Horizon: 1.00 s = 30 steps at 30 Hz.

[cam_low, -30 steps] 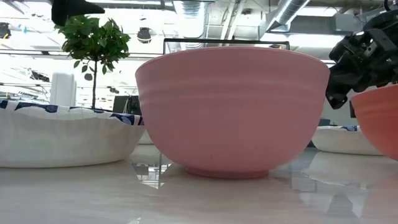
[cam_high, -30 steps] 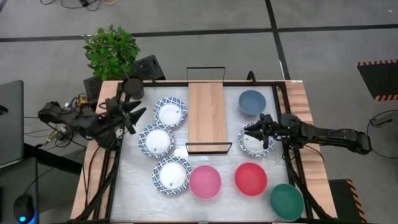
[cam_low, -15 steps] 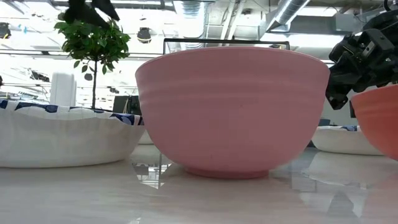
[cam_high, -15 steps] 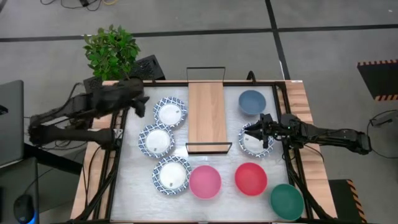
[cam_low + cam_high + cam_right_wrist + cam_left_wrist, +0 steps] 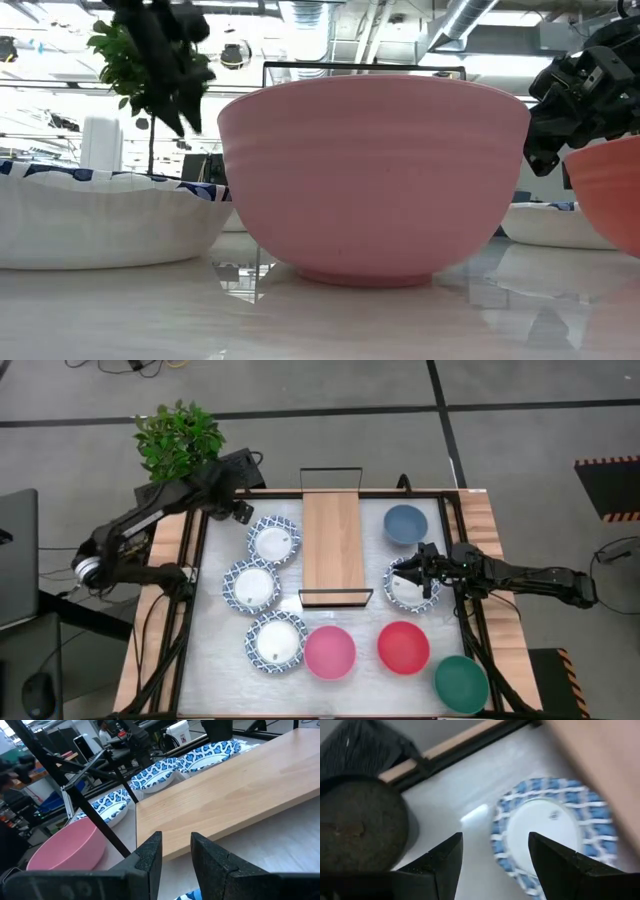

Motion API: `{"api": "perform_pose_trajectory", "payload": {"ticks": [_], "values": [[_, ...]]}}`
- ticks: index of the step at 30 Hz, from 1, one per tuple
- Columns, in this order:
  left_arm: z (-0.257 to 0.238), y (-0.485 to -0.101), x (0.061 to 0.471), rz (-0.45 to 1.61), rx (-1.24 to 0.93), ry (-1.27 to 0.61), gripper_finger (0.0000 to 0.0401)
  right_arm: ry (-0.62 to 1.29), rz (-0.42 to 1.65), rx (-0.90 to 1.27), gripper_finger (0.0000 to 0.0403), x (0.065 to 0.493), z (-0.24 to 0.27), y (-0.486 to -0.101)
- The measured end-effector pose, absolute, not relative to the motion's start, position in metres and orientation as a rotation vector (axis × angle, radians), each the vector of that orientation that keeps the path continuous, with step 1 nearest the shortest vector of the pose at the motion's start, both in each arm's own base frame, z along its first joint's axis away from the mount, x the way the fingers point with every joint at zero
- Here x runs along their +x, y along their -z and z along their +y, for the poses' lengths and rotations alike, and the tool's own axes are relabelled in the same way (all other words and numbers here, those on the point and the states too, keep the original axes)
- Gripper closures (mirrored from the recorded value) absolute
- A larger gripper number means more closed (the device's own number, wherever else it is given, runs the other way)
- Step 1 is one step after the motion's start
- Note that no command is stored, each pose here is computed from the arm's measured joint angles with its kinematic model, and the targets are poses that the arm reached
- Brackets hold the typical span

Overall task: Place and stack bowls onto a shelf
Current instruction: Put the blue patterned bowl on the shelf

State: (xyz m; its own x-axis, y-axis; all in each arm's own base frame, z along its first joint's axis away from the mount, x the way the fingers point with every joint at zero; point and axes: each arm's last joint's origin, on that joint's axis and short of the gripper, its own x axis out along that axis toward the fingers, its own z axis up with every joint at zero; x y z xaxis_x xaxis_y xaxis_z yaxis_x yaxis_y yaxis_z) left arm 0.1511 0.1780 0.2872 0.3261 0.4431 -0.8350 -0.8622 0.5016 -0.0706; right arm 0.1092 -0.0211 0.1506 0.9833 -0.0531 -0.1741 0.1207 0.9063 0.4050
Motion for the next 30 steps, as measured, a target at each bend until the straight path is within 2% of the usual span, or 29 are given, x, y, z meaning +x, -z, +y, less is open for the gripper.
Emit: {"api": "perform_pose_trajectory", "payload": {"ticks": [10, 17, 30], "values": [[0.211, -0.223, 0.178, 1.138, -0.629, -0.864, 0.0191, 0.090, 0.161, 0.428, 0.0274, 0.109, -0.021, -0.151], [0.224, -0.188, 0.190, 1.231, -0.658, -0.818, 0.0191, 0.091, 0.162, 0.428, 0.0274, 0.109, -0.021, -0.151], [0.225, -0.179, 0.194, 1.239, -0.683, -0.740, 0.0191, 0.090, 0.162, 0.429, 0.0274, 0.109, -0.021, -0.150]]}}
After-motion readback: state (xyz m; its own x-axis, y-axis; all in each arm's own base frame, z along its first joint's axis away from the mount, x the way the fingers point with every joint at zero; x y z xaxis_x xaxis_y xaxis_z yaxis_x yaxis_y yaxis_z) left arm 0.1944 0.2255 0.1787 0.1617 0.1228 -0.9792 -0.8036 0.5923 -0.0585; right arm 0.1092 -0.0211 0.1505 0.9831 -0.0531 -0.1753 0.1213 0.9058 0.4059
